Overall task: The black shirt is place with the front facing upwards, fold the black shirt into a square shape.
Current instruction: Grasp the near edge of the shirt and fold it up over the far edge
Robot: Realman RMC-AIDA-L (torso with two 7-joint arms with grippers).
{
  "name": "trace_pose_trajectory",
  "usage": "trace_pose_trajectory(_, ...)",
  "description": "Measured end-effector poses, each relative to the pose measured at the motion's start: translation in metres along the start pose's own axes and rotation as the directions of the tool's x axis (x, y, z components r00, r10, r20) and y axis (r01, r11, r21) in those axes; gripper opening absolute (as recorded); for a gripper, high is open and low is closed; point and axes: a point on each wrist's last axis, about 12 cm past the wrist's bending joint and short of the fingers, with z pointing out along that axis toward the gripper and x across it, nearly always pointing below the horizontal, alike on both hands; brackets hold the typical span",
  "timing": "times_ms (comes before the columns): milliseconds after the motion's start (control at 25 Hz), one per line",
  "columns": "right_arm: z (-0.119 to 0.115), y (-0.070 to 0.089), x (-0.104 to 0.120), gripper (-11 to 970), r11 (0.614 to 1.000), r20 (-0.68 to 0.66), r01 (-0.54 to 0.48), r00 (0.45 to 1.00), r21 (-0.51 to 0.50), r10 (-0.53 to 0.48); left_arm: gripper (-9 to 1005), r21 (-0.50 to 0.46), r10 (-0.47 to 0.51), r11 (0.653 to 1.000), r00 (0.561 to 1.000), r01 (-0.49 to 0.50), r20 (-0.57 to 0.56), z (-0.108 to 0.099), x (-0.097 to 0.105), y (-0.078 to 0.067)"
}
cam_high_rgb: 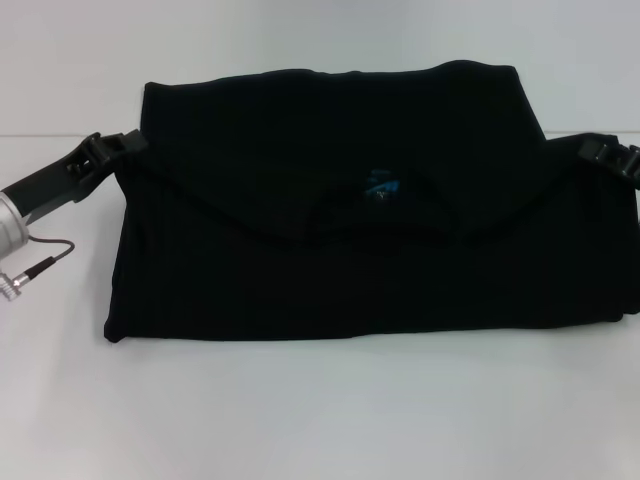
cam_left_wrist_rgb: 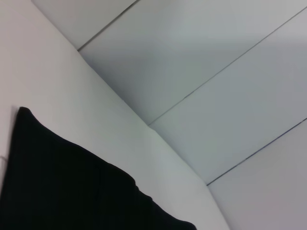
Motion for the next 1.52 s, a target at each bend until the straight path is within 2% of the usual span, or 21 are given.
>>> trace_pose_trajectory(200, 0.015, 0.003, 0.003, 94, 0.998, 0.0, 0.048, 0.999, 0.051, -0.048, 27, -0.034, 0.04, 0.999, 0.999, -0.039, 0.005, 0.009, 0.004, 0.0)
trace_pose_trajectory(400, 0.026, 0.001, 0.013, 95, 0.993, -0.013, 0.041, 0.999, 0.11, -0.04, 26, -0.076, 0.065, 0.995, 0.998, -0.066, -0.016, 0.018, 0.01, 0.001)
trace_pose_trajectory(800, 0.033, 0.001, 0.027, 94, 0.985, -0.06, 0.083, 0.995, 0.149, -0.075, 27, -0.134, 0.087, 0.987, 0.996, -0.091, -0.029, 0.031, 0.026, 0.001)
trace_pose_trajectory(840, 0.033, 0.0, 0.028, 112, 0.984, -0.063, 0.085, 0.995, 0.155, -0.076, 27, -0.135, 0.086, 0.987, 0.996, -0.089, -0.028, 0.031, 0.027, 0.001)
trace_pose_trajectory(1000, 0.029, -0.003, 0.032, 183, 0.984, -0.067, 0.078, 0.995, 0.163, -0.068, 164, -0.153, 0.051, 0.987, 0.999, -0.051, -0.003, 0.027, 0.03, 0.006)
trace_pose_trajectory(1200, 0.011, -0.009, 0.038, 397, 0.991, -0.039, 0.03, 0.999, 0.132, -0.025, 320, -0.125, -0.008, 0.992, 1.0, 0.012, 0.028, 0.004, 0.027, 0.015)
trace_pose_trajectory(1280, 0.0, -0.01, 0.041, 478, 0.996, -0.012, 0.009, 1.0, 0.094, -0.007, 378, -0.111, -0.021, 0.994, 0.999, 0.024, 0.029, -0.004, 0.024, 0.017)
trace_pose_trajectory(1360, -0.011, -0.007, 0.045, 560, 0.999, -0.005, 0.031, 1.0, 0.025, -0.031, 436, -0.082, -0.037, 0.996, 0.999, 0.038, 0.015, -0.018, 0.02, 0.02)
trace_pose_trajectory(1440, -0.021, -0.001, 0.051, 641, 0.993, -0.017, 0.095, 0.995, -0.065, -0.096, 513, -0.052, -0.052, 0.997, 0.998, 0.051, -0.028, -0.032, 0.015, 0.022)
trace_pose_trajectory(1520, -0.028, 0.007, 0.06, 697, 0.97, -0.047, 0.182, 0.98, -0.162, -0.191, 609, -0.036, -0.069, 0.997, 0.993, 0.066, -0.098, -0.046, 0.009, 0.023)
